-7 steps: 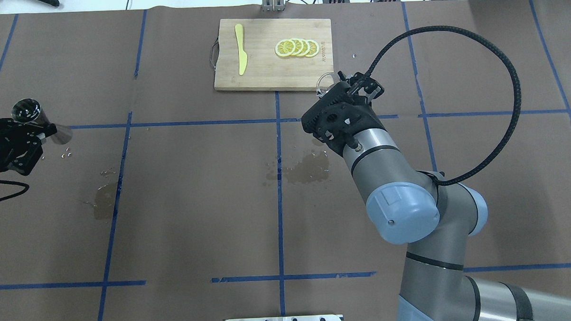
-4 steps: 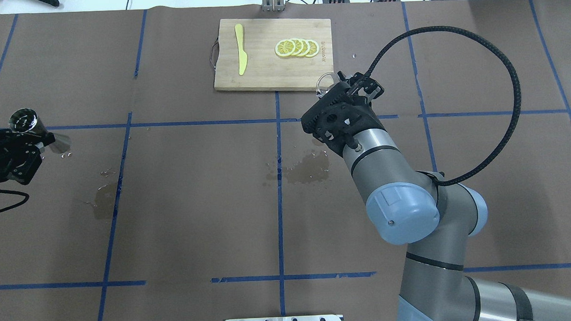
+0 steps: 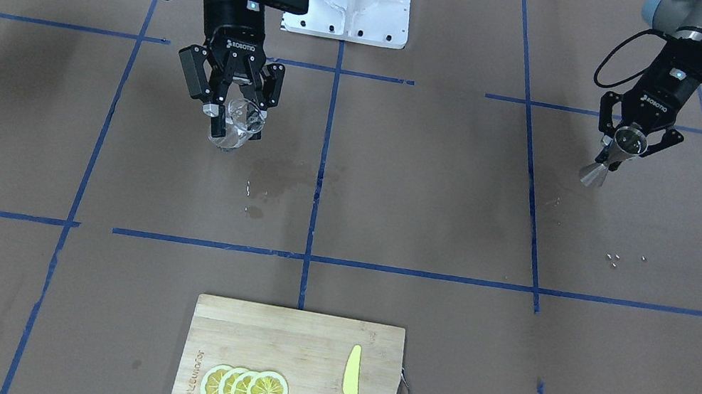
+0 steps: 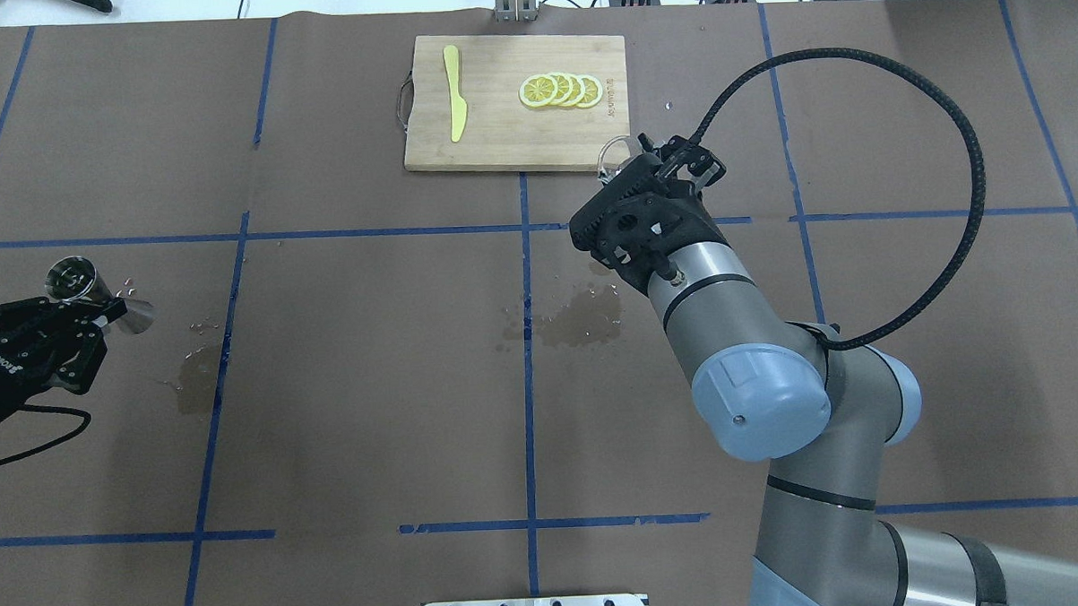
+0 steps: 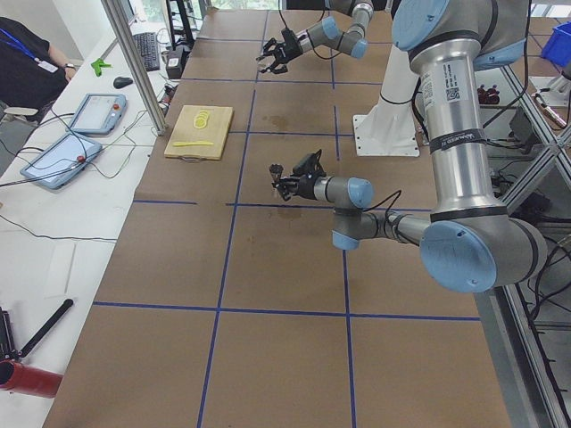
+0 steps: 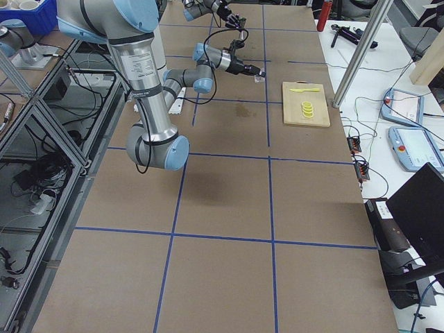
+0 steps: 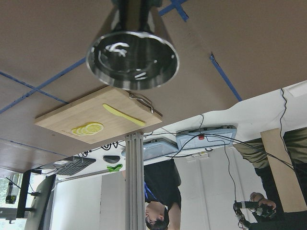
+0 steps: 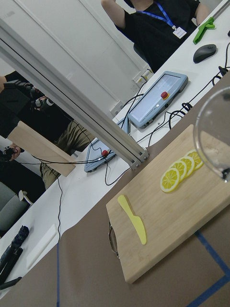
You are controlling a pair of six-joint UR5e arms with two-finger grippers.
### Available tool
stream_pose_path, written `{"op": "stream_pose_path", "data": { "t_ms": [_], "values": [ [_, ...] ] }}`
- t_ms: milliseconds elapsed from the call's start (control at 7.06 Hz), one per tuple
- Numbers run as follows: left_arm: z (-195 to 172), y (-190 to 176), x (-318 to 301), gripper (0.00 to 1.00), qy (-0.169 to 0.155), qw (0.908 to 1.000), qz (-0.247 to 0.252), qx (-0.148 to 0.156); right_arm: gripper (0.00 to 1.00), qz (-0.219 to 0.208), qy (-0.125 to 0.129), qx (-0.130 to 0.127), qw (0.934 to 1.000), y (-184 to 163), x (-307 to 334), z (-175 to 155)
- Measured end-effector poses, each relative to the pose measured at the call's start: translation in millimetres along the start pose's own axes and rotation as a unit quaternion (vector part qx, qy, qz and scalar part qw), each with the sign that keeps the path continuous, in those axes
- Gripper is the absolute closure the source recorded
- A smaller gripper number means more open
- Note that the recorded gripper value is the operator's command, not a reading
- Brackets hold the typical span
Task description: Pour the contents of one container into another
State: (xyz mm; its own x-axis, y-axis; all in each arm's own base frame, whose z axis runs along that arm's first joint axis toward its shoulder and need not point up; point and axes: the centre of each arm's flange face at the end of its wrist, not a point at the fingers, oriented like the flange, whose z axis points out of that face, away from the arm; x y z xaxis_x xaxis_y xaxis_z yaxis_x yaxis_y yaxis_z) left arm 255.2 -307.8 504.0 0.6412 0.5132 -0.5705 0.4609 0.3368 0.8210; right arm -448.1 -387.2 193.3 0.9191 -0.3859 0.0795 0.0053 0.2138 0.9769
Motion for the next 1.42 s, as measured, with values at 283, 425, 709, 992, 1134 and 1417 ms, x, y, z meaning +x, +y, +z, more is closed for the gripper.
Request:
{"op": "stream_pose_path", "data": {
  "t_ms": [283, 425, 709, 992, 1134, 1417],
  "values": [
    [-1.7, 17.1, 7.0, 1.0, -0.033, 0.9993, -0.015, 0.01, 1.0, 0.0, 0.0, 0.0, 1.0, -0.1, 0.1, -0.2],
    [-2.6, 26.6, 8.5, 1.0, -0.049, 0.9985, -0.02, 0.013, 1.0, 0.0, 0.0, 0.0, 1.0, -0.1, 0.0, -0.2],
    [-5.4, 46.0, 16.4, 1.0, -0.062, 0.9971, -0.043, 0.013, 1.0, 0.0, -0.001, 0.0, 1.0, -0.2, -0.6, -0.5],
    [-8.6, 66.5, 25.0, 1.0, -0.066, 0.9963, -0.054, 0.006, 1.0, 0.0, -0.001, 0.0, 1.0, -0.3, -0.8, -0.6],
    [-9.3, 73.5, 30.9, 1.0, -0.066, 0.9964, -0.054, 0.004, 1.0, 0.0, -0.001, 0.0, 1.0, -0.5, -0.7, -0.7],
    [-5.4, 86.2, 42.8, 1.0, -0.065, 0.9965, -0.053, 0.002, 1.0, 0.001, -0.001, 0.001, 1.0, -0.7, -0.5, -1.0]
  ]
}}
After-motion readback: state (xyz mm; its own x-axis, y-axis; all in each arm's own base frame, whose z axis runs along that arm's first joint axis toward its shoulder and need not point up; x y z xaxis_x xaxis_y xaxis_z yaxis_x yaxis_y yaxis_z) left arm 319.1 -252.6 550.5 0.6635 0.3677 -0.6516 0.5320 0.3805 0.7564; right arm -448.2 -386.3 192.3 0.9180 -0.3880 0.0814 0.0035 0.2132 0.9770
